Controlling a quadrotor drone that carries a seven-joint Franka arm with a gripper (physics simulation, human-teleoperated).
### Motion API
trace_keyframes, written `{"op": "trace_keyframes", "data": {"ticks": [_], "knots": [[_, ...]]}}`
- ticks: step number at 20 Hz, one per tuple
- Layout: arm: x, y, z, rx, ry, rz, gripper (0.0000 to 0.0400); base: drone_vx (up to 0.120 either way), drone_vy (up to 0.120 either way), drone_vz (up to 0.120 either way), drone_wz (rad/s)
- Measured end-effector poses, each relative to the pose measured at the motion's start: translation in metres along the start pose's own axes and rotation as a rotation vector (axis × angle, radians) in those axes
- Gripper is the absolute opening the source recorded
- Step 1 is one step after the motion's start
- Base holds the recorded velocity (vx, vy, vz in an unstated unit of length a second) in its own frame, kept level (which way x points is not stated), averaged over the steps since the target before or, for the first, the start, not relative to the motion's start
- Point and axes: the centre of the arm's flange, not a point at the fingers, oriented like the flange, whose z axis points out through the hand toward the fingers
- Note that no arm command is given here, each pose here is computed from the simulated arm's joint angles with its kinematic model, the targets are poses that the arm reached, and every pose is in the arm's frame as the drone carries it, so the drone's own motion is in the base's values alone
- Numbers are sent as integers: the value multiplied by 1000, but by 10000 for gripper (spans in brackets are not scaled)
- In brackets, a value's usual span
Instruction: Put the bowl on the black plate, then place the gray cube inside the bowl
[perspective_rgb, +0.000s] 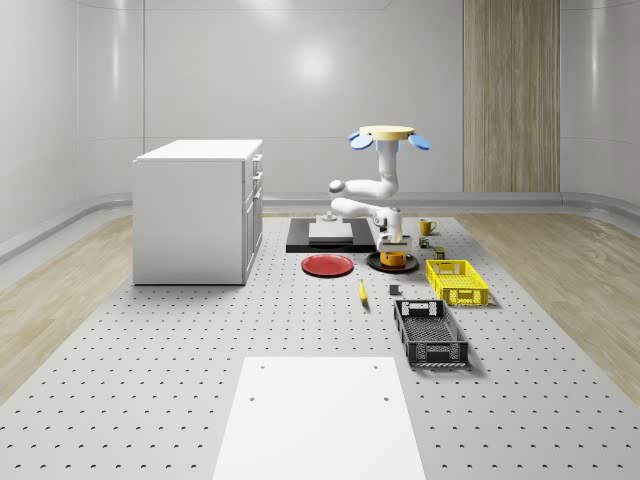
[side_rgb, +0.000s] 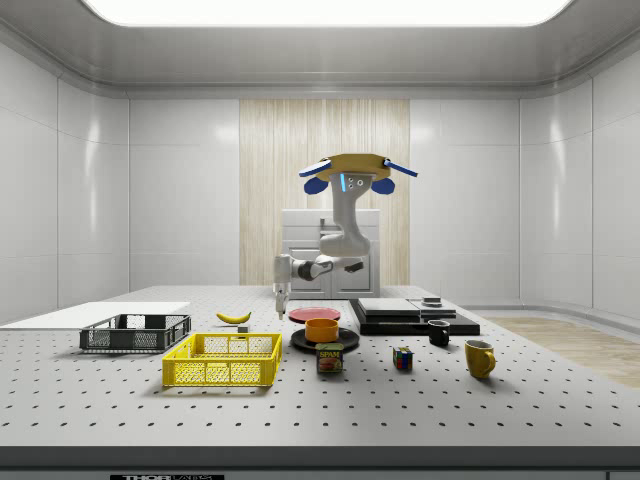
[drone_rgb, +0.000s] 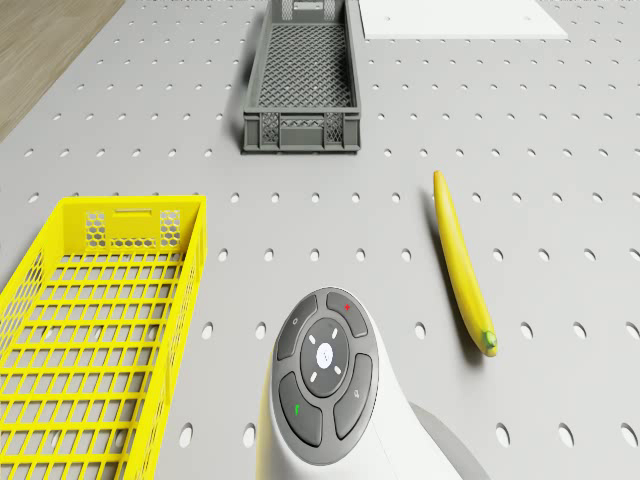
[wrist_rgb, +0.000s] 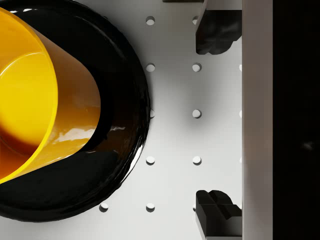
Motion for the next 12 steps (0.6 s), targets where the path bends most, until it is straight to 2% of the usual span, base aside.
{"op": "trace_keyframes", "data": {"ticks": [4,9,10,12], "knots": [[0,0,0,0,0,0,400,120,0,0,0],[0,0,0,0,0,0,400,120,0,-112,0],[0,0,0,0,0,0,400,120,0,-40,0],[0,0,0,0,0,0,400,120,-100,0,0]]}}
